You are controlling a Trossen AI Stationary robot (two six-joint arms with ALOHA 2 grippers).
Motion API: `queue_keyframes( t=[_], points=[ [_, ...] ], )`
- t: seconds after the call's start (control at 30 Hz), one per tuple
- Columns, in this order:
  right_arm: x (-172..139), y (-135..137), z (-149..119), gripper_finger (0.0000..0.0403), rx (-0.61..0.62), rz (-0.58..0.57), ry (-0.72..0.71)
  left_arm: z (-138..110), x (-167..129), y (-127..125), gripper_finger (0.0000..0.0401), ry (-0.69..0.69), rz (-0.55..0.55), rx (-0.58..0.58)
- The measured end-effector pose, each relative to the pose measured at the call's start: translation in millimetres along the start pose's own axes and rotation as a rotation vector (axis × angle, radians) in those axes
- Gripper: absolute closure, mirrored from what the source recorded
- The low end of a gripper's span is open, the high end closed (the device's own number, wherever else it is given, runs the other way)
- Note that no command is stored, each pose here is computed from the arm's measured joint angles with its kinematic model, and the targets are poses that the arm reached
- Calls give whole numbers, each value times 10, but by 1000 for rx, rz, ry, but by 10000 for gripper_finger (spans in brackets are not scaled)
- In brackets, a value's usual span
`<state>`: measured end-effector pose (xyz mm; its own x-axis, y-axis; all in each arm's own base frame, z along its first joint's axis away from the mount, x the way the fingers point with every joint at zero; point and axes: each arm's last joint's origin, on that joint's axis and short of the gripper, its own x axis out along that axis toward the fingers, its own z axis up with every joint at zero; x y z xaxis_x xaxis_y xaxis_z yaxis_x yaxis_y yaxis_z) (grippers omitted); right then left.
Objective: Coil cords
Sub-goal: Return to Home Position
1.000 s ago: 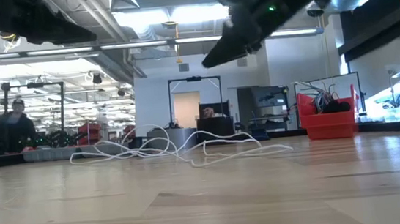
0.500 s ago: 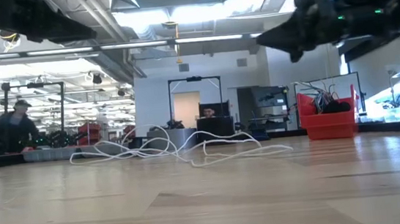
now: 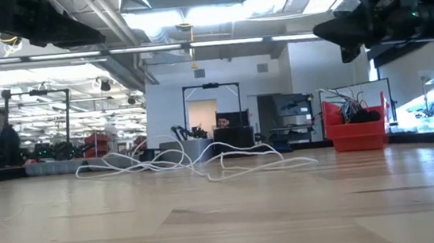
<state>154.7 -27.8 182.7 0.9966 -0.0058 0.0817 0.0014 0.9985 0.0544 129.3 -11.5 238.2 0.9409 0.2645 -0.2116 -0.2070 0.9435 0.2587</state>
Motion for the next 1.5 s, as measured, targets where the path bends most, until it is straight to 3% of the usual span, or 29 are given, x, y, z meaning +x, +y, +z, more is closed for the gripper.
queue_keyframes(
  t=[0.27, 0.5, 0.6, 0.87, 1.13, 1.5],
  points=[
    [-167, -5, -65, 371, -9, -120, -33, -3, 1, -1, 270, 3, -1, 3],
    [-232, 52, -6, 370, -6, 14, -58, -2, 1, -1, 270, 2, 0, 3],
    [-268, 61, -19, 370, 0, 19, -33, -3, 1, -1, 270, 3, 0, 3],
    [-416, 38, -10, 370, 2, -170, -28, -4, 2, -2, 270, 4, -1, 3],
    [-559, 79, 14, 370, 0, -136, -63, -3, 2, -2, 271, 4, -1, -3],
    [-611, 44, -56, 370, 8, -279, -6, 20, -48, 26, 270, -35, 2, -23]
  ],
)
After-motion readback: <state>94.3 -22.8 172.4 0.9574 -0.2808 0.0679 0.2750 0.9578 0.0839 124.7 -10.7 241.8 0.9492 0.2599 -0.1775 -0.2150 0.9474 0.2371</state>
